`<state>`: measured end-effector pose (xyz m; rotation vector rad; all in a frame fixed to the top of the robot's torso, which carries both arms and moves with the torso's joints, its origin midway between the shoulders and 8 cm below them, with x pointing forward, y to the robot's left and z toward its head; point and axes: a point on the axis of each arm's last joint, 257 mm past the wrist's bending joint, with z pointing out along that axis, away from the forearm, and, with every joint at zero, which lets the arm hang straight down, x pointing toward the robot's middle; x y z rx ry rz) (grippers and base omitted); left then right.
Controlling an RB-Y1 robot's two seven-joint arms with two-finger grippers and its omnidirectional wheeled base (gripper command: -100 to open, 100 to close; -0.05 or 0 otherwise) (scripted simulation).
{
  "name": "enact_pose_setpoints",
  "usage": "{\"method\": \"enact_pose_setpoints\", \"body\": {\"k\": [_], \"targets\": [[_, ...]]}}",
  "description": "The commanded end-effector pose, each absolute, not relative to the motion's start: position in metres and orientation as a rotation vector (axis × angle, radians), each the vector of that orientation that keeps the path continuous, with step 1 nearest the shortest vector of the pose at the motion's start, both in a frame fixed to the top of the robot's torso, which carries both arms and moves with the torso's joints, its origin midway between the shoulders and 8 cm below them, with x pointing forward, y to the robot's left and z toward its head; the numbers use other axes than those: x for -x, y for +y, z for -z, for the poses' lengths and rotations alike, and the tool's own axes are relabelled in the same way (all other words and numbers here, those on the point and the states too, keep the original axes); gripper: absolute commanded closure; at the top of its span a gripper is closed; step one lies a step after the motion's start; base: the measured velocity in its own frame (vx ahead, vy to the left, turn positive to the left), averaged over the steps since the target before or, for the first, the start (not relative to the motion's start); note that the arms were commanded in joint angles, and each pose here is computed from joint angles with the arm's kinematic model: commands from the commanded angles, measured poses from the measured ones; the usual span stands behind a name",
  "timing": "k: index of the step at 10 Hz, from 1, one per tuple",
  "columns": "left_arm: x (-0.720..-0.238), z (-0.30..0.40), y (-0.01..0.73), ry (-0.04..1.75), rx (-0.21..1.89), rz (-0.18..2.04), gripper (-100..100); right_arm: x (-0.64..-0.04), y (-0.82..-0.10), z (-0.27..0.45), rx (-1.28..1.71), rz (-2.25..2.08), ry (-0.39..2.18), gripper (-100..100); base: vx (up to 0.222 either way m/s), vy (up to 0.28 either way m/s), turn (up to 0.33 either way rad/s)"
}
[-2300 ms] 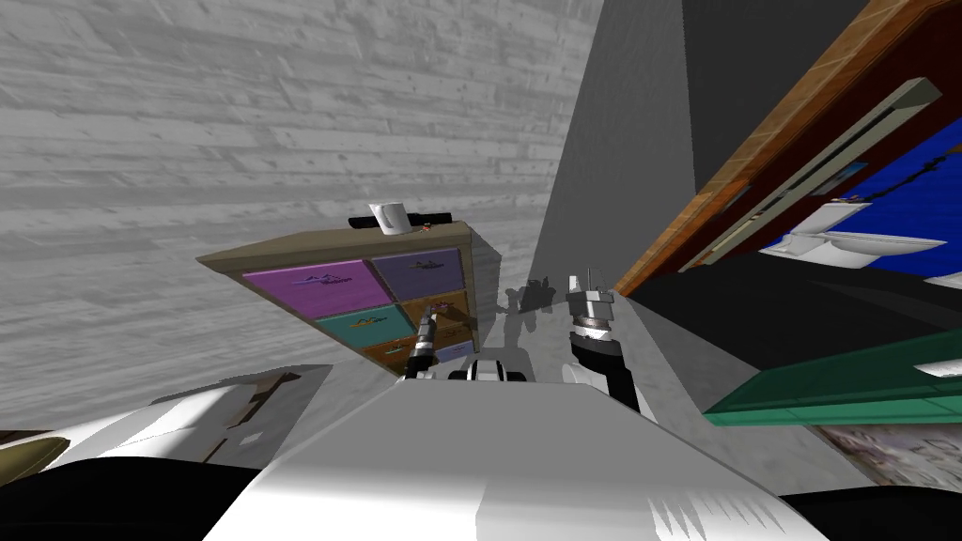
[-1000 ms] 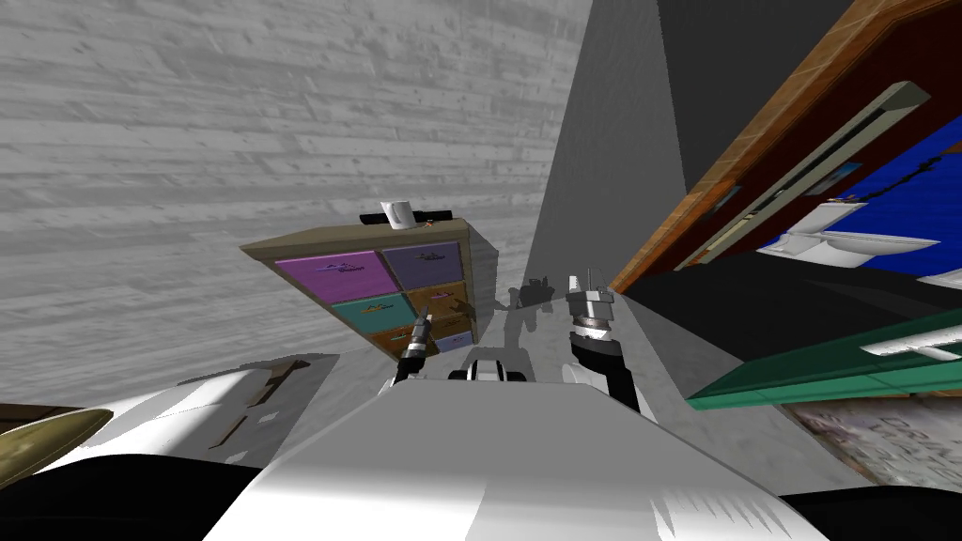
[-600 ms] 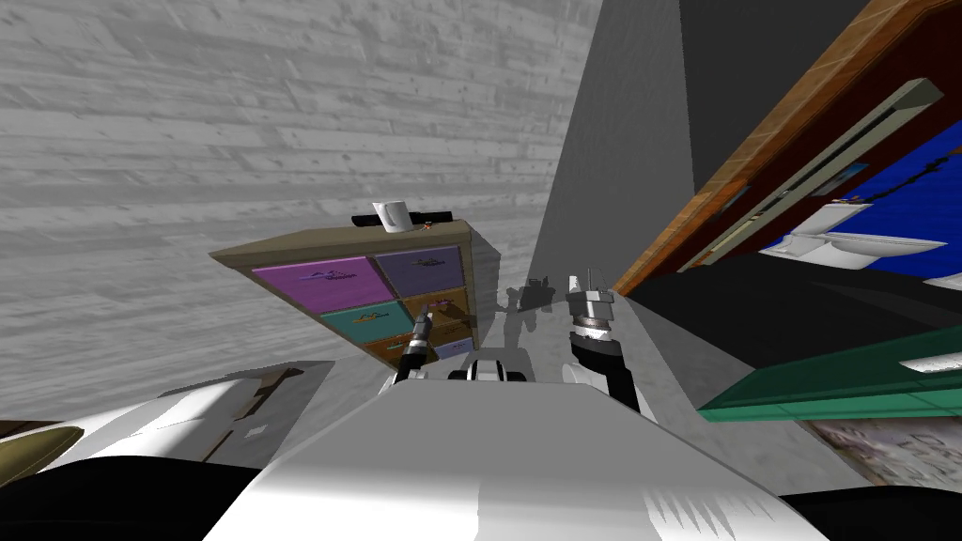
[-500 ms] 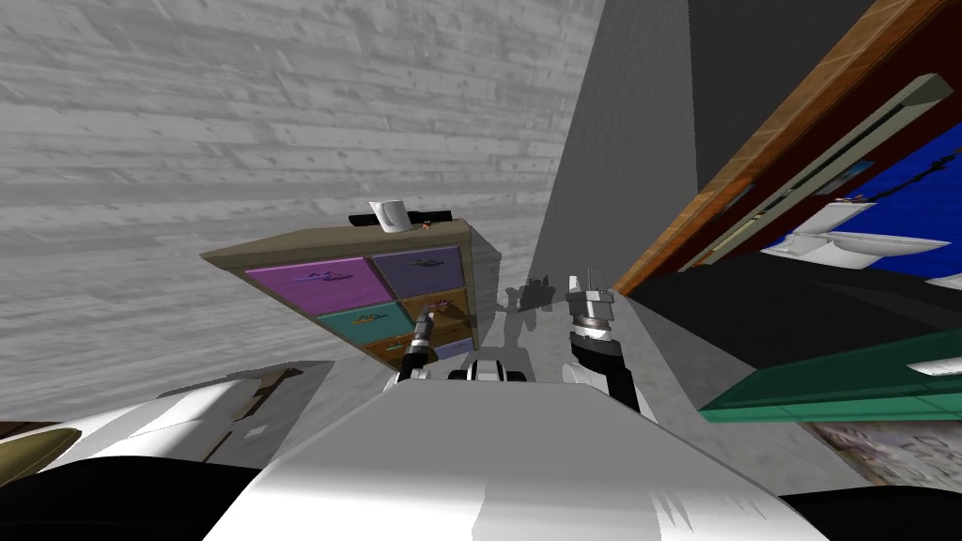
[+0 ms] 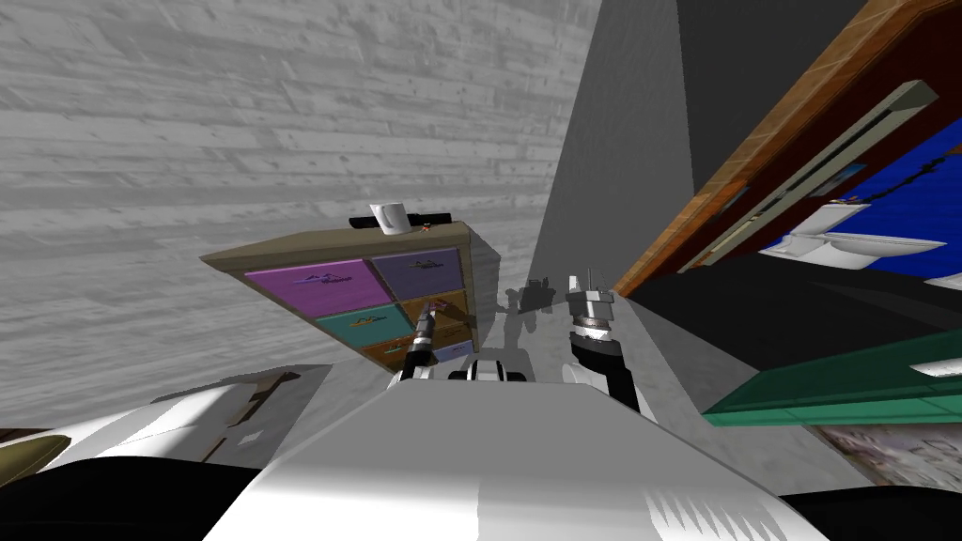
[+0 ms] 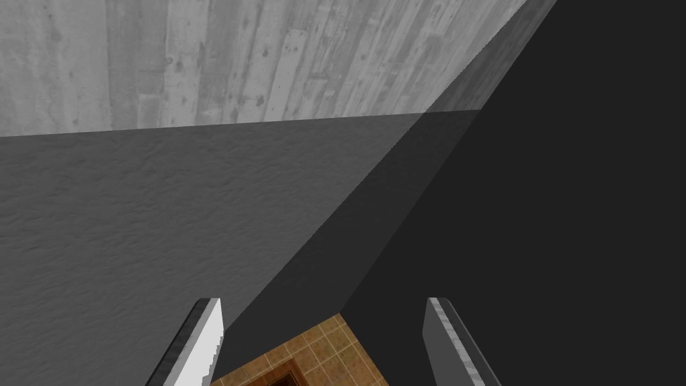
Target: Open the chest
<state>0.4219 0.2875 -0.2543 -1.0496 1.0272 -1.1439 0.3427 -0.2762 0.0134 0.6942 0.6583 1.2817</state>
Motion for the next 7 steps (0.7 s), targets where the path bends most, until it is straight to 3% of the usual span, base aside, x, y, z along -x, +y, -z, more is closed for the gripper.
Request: {"method": "enact_pose_setpoints", "body": {"k": [1, 3, 7], "targets": [[-0.419, 0.262, 0.285, 1.029, 1.05, 1.145, 100, -0.343, -0.276, -0.013, -0.694, -1.282, 0.658, 0, -0.045, -0.001, 0.02], [-0.418, 0.253, 0.284, 1.025, 1.049, 1.151, 100, -0.343, -0.276, -0.013, -0.694, -1.282, 0.658, 0, -0.069, -0.018, 0.008], [-0.414, 0.254, 0.284, 1.033, 1.055, 1.147, 100, -0.343, -0.276, -0.014, -0.694, -1.282, 0.658, 0, -0.153, -0.049, 0.009]]}}
